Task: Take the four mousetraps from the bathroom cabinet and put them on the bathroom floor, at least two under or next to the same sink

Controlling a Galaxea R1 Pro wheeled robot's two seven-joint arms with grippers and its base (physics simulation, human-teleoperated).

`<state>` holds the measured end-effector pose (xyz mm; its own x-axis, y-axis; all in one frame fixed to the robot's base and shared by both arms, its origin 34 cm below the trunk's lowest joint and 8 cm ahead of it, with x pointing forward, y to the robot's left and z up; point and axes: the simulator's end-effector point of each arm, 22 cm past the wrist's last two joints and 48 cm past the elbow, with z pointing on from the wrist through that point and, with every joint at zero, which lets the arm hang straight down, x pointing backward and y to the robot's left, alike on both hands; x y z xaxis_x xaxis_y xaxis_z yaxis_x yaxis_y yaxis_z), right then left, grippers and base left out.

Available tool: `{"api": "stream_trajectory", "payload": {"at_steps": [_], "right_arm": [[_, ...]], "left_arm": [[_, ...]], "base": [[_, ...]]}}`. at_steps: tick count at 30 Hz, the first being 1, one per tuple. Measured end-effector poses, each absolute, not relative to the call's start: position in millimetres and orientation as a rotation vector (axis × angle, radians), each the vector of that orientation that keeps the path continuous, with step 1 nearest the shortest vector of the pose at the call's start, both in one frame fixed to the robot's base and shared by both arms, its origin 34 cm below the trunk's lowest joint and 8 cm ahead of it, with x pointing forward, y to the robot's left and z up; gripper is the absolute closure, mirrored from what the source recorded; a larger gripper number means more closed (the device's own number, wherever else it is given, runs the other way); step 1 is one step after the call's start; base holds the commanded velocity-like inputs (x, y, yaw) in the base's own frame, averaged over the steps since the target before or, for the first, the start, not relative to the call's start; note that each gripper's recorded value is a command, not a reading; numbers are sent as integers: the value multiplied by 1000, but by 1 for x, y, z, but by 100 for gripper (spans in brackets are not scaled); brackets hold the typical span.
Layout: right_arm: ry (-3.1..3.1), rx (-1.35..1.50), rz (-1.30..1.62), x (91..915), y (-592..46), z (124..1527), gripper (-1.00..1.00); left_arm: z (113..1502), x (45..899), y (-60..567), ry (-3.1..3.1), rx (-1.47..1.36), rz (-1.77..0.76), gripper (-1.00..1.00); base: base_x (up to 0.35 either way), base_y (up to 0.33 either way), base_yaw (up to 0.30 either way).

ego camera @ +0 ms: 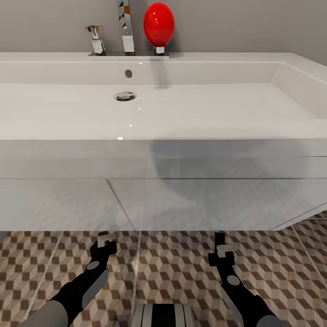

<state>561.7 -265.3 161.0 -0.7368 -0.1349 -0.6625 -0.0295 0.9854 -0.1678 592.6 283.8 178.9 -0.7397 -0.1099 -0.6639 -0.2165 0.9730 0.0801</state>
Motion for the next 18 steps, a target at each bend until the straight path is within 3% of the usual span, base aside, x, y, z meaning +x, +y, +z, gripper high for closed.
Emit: {"api": "stream_trajectory", "payload": {"at_steps": [18], "right_arm": [[2443,-109,-175,551,-288,139,100]], "left_arm": [[155,578,283,2453,-225,202,100]], "base": [[0,0,0]]}}
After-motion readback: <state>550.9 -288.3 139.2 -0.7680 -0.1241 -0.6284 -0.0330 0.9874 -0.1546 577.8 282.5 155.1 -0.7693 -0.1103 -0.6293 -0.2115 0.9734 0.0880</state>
